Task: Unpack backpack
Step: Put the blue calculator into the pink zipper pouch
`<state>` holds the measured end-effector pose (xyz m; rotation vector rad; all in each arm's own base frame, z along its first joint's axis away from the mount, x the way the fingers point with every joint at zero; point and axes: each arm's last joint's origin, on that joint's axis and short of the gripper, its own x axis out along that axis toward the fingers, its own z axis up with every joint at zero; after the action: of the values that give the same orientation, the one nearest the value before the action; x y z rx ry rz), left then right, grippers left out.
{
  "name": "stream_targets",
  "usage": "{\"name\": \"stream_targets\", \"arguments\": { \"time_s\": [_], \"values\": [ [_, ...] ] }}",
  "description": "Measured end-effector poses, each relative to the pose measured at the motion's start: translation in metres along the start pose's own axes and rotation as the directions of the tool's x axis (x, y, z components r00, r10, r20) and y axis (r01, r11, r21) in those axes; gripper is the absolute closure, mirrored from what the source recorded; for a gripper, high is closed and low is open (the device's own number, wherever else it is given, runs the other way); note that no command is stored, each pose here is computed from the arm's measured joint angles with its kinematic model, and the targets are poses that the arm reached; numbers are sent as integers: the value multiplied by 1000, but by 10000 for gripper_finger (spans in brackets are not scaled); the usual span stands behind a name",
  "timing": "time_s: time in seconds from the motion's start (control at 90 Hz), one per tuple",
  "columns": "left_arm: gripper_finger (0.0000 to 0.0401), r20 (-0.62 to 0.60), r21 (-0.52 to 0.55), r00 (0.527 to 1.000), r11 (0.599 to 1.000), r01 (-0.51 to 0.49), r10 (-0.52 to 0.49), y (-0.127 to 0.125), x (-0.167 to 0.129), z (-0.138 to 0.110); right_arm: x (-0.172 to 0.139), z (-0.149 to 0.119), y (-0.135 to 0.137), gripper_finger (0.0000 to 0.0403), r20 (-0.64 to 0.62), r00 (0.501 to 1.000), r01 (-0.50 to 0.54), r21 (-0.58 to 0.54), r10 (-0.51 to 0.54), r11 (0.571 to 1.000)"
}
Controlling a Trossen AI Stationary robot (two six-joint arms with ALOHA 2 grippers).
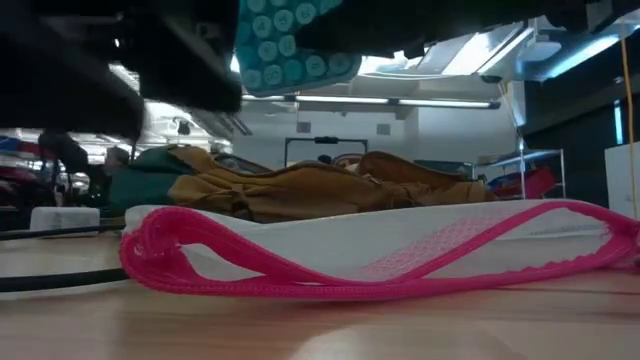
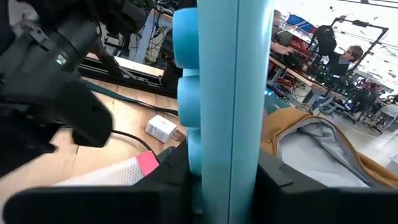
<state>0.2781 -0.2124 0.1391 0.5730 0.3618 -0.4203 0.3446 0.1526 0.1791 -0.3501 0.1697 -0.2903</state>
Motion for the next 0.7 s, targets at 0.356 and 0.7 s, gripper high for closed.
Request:
{"name": "stream_targets", "arguments": {
  "time_s": [0.356,0.7],
  "values": [
    [244,40,-69,998,996,56,-54,0,6,4,0,0,0,326,4,1000,-14,10,14,1000],
    [244,29,-90,995,991,94,-92,-6,30,-7,0,0,1,326,6,1000,-28,17,28,999]
  ]
}}
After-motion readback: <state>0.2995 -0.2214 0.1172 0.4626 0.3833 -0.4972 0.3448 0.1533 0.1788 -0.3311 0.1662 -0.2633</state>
